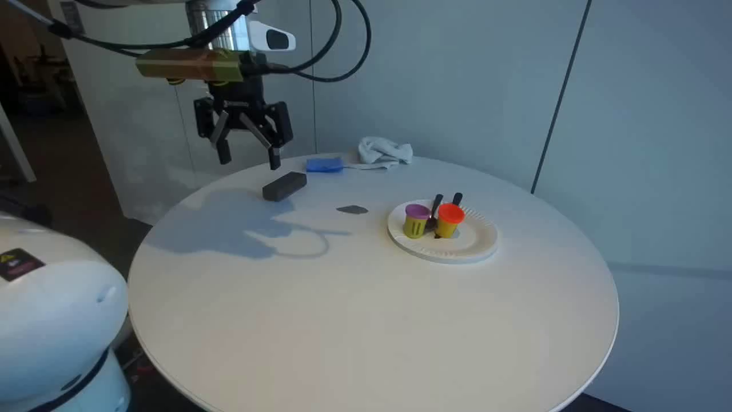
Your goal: Take all the things off of the plate
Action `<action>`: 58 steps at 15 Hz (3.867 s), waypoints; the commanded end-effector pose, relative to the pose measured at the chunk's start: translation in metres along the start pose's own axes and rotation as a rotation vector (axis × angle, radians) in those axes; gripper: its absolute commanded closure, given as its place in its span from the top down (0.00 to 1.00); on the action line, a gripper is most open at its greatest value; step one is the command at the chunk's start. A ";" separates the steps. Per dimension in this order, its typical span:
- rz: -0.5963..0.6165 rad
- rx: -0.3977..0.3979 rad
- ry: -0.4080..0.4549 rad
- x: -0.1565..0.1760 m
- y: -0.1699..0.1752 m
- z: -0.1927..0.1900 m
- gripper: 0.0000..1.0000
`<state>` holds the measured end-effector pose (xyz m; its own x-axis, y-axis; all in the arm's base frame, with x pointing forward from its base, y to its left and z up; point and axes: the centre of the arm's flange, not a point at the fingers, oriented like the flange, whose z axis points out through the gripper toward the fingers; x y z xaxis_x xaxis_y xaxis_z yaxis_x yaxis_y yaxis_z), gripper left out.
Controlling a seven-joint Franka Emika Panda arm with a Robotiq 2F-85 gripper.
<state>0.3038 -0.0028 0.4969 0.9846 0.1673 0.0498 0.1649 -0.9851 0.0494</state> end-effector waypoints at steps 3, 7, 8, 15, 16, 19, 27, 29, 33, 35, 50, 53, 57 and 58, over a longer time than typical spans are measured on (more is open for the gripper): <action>0.000 -0.001 0.005 0.000 0.000 -0.002 1.00; 0.051 -0.039 -0.033 -0.001 0.018 0.000 1.00; 0.079 -0.050 -0.028 -0.005 0.029 -0.004 1.00; 0.260 -0.089 0.078 -0.033 0.144 -0.041 1.00; 0.254 -0.080 0.110 -0.028 0.156 -0.038 1.00; 0.219 -0.053 0.157 0.000 0.179 -0.015 1.00; 0.152 -0.037 0.077 0.074 0.187 0.060 1.00; 0.176 -0.094 0.039 0.079 0.201 0.070 1.00; 0.216 -0.120 0.024 0.082 0.233 0.074 1.00; 0.219 -0.119 0.048 0.085 0.246 0.071 1.00; 0.242 -0.012 0.036 0.128 0.273 0.123 1.00; 0.247 -0.003 0.028 0.132 0.273 0.128 1.00; 0.259 -0.044 0.029 0.127 0.272 0.118 1.00; 0.262 -0.061 0.029 0.124 0.273 0.112 1.00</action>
<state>0.4779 -0.2519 0.3899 0.9925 -0.0815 0.0916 -0.0871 -0.9945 0.0588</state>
